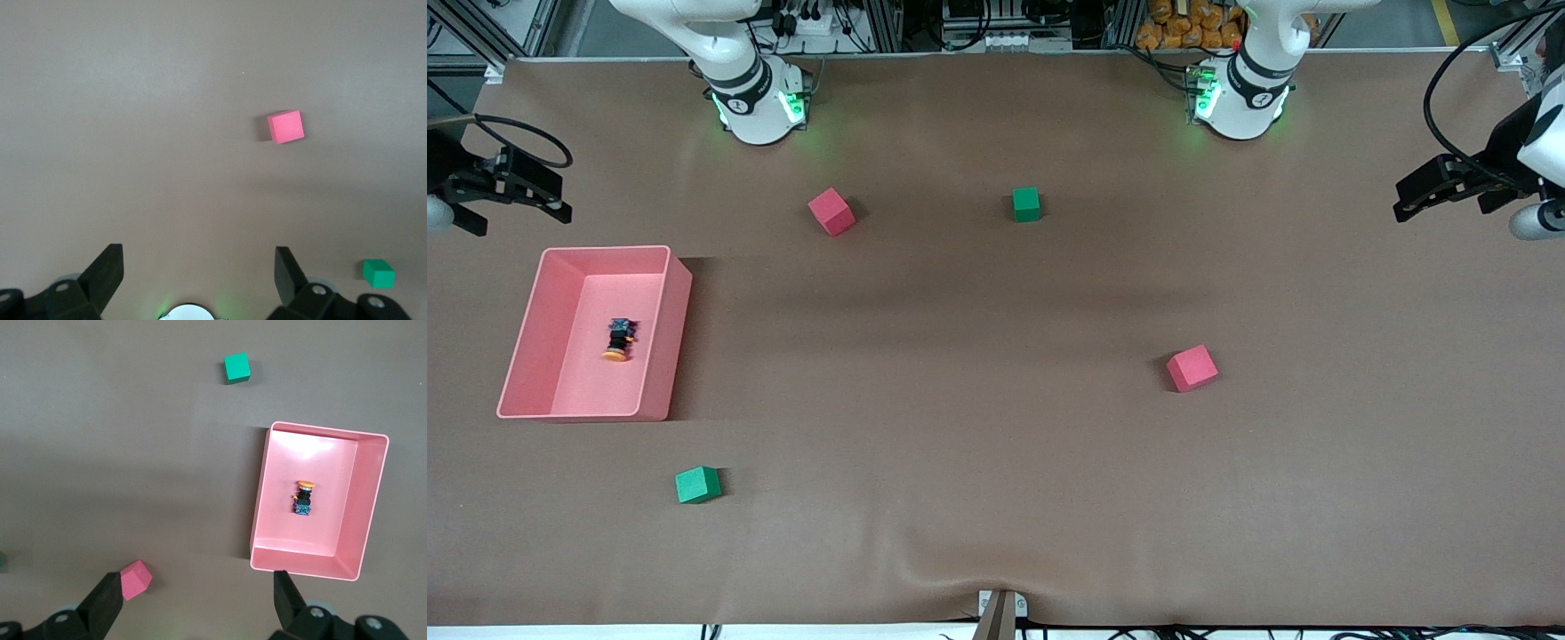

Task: Place and upright button with both arms
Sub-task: 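Reach the right gripper into the pink tray toward the yellow button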

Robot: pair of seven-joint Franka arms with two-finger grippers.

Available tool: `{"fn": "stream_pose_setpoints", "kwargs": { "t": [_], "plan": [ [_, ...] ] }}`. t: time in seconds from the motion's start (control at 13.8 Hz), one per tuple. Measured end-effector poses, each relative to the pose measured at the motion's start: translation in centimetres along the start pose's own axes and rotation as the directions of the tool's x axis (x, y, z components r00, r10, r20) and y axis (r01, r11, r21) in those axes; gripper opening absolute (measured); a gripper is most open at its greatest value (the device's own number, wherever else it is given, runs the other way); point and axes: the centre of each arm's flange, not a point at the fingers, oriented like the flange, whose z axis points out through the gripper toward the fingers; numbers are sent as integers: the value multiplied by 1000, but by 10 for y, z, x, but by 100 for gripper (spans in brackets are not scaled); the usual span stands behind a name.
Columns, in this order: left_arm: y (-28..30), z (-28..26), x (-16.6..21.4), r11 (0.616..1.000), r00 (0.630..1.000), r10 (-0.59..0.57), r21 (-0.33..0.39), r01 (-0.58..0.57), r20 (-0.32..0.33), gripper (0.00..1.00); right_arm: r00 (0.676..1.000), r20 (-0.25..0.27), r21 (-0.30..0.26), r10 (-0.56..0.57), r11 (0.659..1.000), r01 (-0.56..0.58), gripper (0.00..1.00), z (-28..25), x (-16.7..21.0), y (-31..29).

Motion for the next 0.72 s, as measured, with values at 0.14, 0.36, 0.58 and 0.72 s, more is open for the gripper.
{"fn": "stream_pose_setpoints", "kwargs": {
  "t": [0.14,0.36,0.58,0.72],
  "plan": [
    [0,0,0,1000,1000,0,0,0,0,100,1000,0,0,0,1000,0,100,0,0,0],
    [-4,0,1,1000,1000,-3,0,3,0,100,1000,0,-1,0,1000,0,100,0,0,0],
    [-8,-1,1,995,995,96,-1,-96,-3,100,1000,1,-1,7,1000,-7,100,1,0,4],
    [-5,-2,2,990,990,139,-1,-139,-10,100,1000,9,-3,24,1000,-24,100,5,2,14]
  ]
}}
